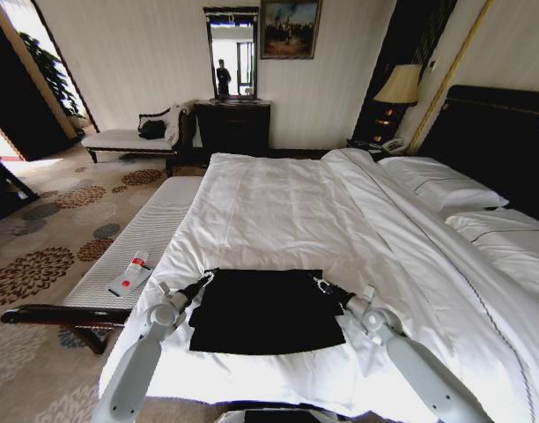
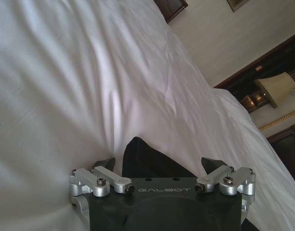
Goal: Fold the clothes on the bed.
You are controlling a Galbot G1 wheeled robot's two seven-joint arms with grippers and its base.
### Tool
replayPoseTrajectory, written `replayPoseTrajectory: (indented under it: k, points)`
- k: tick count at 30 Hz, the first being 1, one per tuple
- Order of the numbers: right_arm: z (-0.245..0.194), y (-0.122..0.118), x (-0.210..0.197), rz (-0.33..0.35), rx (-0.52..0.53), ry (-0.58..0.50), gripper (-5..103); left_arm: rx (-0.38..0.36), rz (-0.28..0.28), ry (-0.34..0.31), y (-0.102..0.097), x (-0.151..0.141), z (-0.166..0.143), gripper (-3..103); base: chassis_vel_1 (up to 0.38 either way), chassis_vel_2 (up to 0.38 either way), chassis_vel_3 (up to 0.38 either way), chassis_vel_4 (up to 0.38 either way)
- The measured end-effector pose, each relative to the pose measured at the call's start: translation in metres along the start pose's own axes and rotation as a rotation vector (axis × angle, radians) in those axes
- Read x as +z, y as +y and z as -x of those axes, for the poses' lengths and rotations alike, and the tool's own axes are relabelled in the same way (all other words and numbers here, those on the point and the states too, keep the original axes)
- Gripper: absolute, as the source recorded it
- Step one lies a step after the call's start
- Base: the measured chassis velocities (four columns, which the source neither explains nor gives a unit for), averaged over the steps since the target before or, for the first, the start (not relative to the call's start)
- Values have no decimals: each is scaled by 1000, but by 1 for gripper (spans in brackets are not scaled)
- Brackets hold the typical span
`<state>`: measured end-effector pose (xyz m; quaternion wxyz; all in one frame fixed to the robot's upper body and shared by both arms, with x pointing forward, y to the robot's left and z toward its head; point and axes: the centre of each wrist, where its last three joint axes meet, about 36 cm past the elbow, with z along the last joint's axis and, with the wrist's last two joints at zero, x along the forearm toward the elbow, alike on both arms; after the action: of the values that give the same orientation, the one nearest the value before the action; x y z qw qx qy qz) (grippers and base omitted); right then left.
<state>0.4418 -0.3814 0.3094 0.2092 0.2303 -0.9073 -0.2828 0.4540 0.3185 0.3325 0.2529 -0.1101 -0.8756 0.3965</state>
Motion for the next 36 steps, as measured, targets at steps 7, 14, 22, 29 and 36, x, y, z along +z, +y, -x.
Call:
replayPoseTrajectory:
  k: [7,14,22,29,36]
  points:
    - [0,-2,1,-11,8,0,2,13,4,1,0,-3,3,80,0,0,0,0]
    - [3,-3,0,-18,8,-5,2,18,5,-1,2,-4,5,58,0,0,0,0]
    - [7,-4,-2,-25,23,-17,2,25,11,-13,3,-5,7,31,0,0,0,0]
    - [11,-3,-2,-30,40,-30,2,35,11,-22,3,-4,8,2,0,0,0,0]
    - [3,13,-15,-33,12,-111,2,85,15,-64,-11,-15,-3,2,0,0,0,0]
